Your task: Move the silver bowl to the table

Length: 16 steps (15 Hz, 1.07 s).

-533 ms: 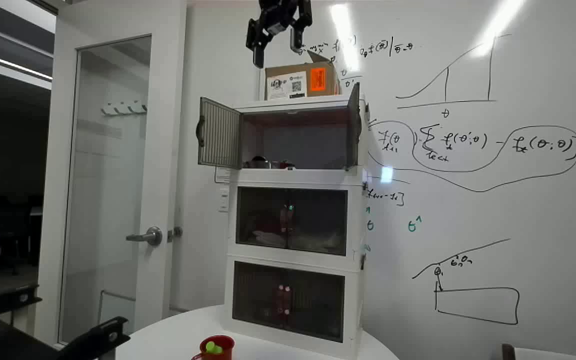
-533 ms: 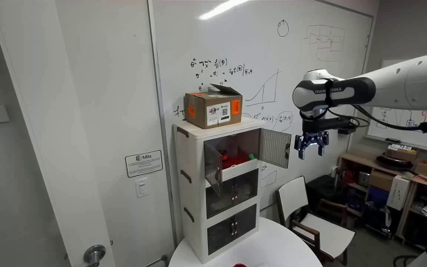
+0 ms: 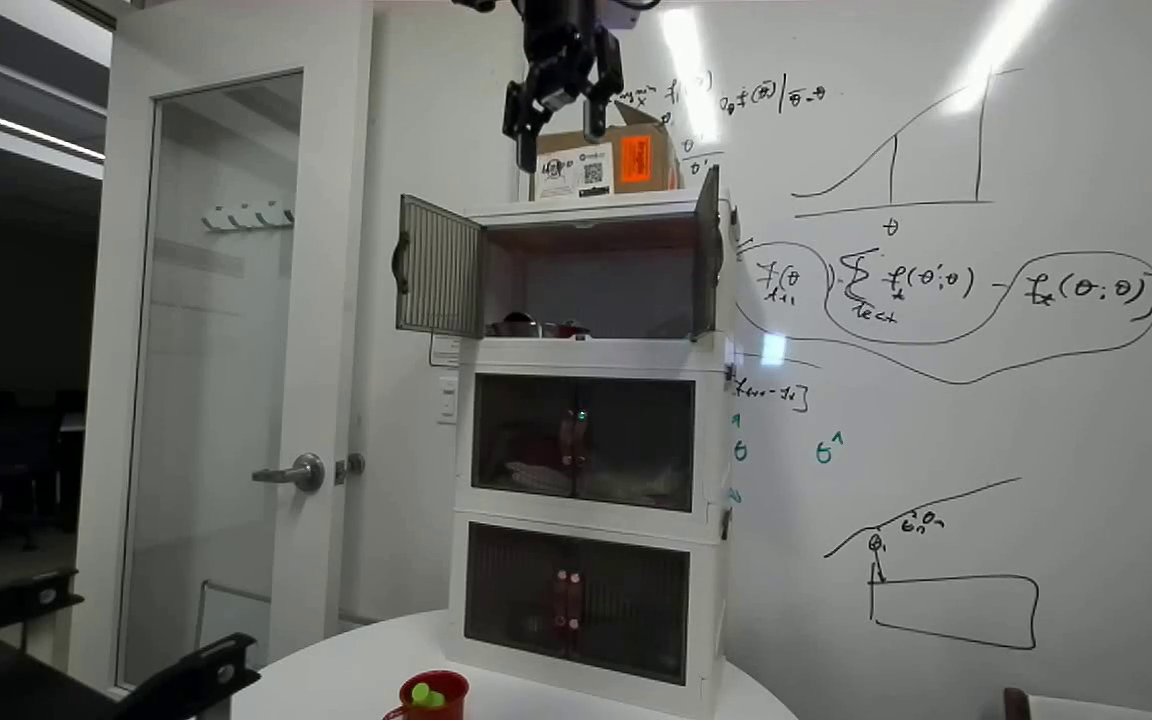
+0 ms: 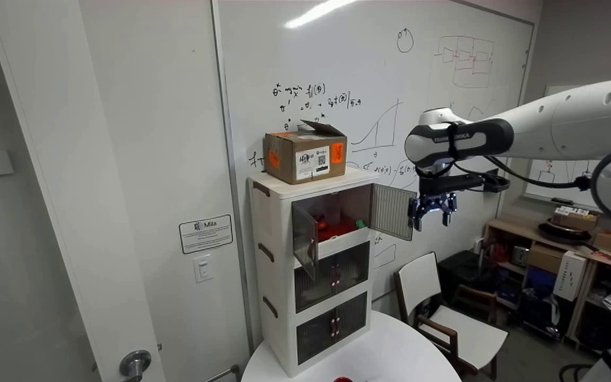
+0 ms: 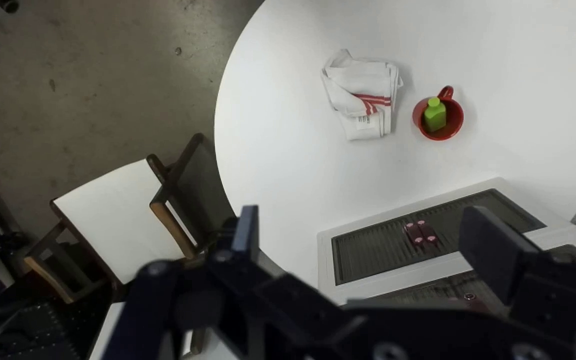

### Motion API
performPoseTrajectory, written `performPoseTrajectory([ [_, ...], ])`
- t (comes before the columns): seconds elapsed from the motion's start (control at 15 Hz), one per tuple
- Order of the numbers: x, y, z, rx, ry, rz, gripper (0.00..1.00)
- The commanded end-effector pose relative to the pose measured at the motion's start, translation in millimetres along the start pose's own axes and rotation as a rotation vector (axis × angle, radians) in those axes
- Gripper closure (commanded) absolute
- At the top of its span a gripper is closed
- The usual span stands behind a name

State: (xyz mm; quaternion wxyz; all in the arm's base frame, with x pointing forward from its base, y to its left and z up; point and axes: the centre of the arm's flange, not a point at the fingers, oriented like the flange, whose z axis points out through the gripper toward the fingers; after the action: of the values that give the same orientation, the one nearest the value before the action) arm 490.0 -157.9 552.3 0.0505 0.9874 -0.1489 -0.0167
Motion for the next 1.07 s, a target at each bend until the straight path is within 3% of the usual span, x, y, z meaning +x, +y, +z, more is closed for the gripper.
performPoseTrajectory([
  [0.0, 49, -29, 9, -0.033, 0.036, 0.05, 0.0],
  [0.4, 112, -69, 16, 0.079, 0.111, 0.207, 0.0],
  [0.6, 138, -92, 19, 0.121, 0.193, 0.259, 0.0],
  [0.8, 154, -120, 27, 0.15, 0.276, 0.298, 0.0],
  [1.0, 158, -146, 37, 0.23, 0.322, 0.347, 0.0],
])
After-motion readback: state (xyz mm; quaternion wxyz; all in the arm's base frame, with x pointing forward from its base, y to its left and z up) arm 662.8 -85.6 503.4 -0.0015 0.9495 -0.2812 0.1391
